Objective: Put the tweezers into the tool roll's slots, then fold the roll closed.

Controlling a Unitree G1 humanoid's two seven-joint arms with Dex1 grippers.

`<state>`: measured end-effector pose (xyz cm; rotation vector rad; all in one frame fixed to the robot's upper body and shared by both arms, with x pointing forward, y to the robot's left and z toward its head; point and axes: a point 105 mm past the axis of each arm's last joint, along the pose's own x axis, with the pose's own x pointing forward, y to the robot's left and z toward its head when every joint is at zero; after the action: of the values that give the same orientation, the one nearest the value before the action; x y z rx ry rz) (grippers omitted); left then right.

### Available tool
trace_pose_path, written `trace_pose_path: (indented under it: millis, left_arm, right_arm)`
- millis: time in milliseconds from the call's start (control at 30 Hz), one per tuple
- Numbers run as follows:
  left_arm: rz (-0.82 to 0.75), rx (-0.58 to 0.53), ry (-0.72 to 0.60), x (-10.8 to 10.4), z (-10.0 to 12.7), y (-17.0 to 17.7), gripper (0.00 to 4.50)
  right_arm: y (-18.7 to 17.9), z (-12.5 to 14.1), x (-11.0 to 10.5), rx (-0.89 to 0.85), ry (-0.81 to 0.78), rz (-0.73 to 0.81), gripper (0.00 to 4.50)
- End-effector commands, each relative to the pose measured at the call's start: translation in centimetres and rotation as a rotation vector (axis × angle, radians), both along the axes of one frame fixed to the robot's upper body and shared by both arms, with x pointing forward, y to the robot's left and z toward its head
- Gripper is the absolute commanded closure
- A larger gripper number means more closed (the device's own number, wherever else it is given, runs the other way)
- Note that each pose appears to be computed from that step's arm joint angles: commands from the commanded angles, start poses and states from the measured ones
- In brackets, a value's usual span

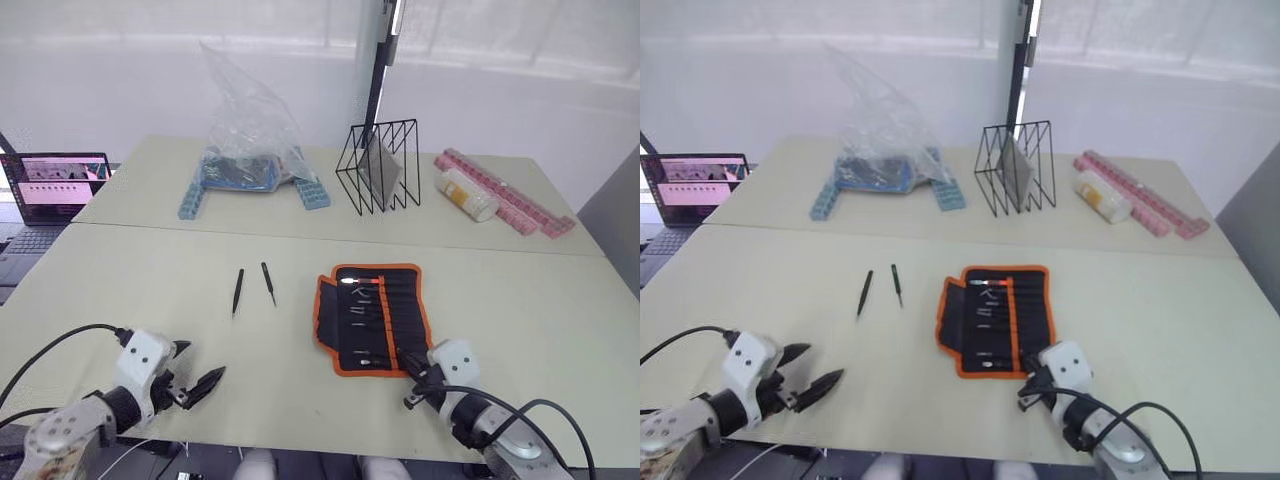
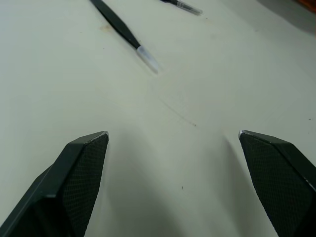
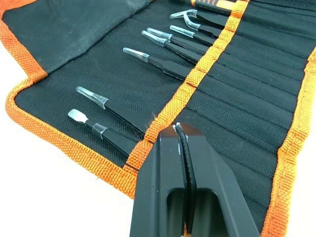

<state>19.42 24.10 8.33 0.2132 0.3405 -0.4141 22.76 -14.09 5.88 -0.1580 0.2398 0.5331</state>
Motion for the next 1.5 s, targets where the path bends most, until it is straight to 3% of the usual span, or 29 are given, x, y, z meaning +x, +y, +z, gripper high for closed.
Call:
trace_pose_path:
  millis: [33, 167, 533, 767, 1100, 1367, 1500]
  left_arm:
    - [0.134, 0.016, -0.032, -2.7, -0.6, 1.0, 0.01]
    - [0.175, -0.01, -0.032, -3.7, -1.2, 0.3, 0.01]
    - [0.187, -0.017, -0.083, -2.6, -1.4, 0.3, 0.01]
    - [0.194, -0.013, -0.111, 1.8, -2.0, 0.0, 0.01]
    - [0.205, -0.013, -0.095, 7.8, -3.1, -3.2, 0.01]
    - [0.236, -0.013, -0.079, 10.8, -2.7, -5.3, 0.01]
    - [0.257, -0.017, -0.049, 11.2, -3.0, -5.7, 0.01]
  right_arm:
    - [-0.7, -1.0, -0.3, -0.015, 0.045, 0.0, 4.5]
    - [-0.7, -1.1, -0.3, -0.016, 0.049, 0.012, 4.5]
    - [-0.7, -1.1, 0.0, -0.018, 0.046, 0.028, 4.5]
    - [-0.3, -1.1, 0.2, -0.01, 0.04, 0.023, 4.5]
    - [-0.5, -0.8, 0.4, -0.008, 0.026, 0.005, 4.5]
    - [-0.4, -0.6, 0.4, -0.009, 0.021, 0.002, 4.5]
    - [-0.4, -0.6, 0.5, -0.008, 0.019, -0.003, 4.5]
